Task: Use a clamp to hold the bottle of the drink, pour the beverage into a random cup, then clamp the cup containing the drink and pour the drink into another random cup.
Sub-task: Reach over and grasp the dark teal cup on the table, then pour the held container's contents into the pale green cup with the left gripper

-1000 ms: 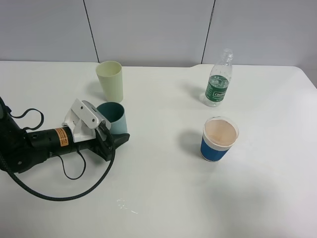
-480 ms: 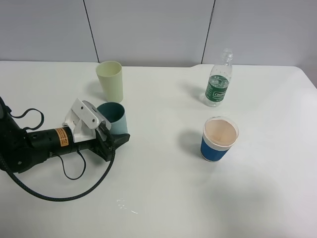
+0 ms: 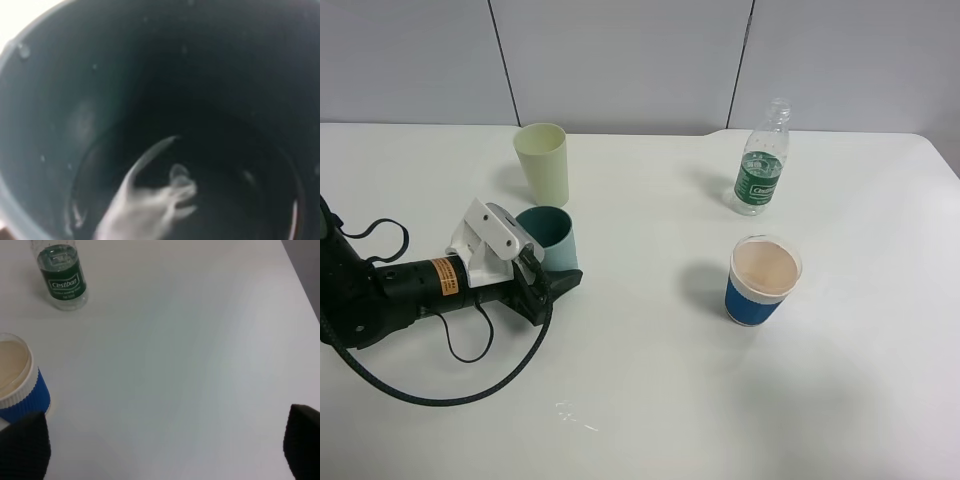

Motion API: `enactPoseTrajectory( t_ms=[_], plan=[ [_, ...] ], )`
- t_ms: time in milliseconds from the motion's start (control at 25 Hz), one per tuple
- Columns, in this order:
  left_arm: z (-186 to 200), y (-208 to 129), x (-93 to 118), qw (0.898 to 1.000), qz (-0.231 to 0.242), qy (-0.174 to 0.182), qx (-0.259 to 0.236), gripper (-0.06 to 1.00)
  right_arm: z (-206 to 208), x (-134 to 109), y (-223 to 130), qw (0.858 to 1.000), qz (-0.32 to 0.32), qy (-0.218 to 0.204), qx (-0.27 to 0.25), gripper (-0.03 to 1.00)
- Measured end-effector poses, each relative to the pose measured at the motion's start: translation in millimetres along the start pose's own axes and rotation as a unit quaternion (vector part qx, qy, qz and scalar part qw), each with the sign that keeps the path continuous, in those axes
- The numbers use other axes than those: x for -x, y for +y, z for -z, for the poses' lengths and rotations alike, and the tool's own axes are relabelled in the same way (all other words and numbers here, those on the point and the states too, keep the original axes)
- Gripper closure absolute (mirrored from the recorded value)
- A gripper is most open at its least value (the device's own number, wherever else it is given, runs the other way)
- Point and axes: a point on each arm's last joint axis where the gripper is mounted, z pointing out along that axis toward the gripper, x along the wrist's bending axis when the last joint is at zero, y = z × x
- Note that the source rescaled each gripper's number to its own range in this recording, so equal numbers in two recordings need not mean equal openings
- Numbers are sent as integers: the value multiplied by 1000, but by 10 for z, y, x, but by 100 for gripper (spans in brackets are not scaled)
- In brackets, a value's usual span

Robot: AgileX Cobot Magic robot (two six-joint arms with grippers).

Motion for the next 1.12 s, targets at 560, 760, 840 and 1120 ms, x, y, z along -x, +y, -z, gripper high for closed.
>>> enactPoseTrajectory(
  t_ms=[560,760,840,1120],
  plan=[
    [61,158,-13,999,22,15,20,94,0,0,0,1000,0,0,0,12],
    [175,280,-34,997,36,49,41,94,0,0,0,1000,0,0,0,12],
    [207,346,-46,996,36,59,52,94,0,0,0,1000,0,0,0,12],
    [315,556,-116,990,41,107,80,94,0,0,0,1000,0,0,0,12]
  ],
)
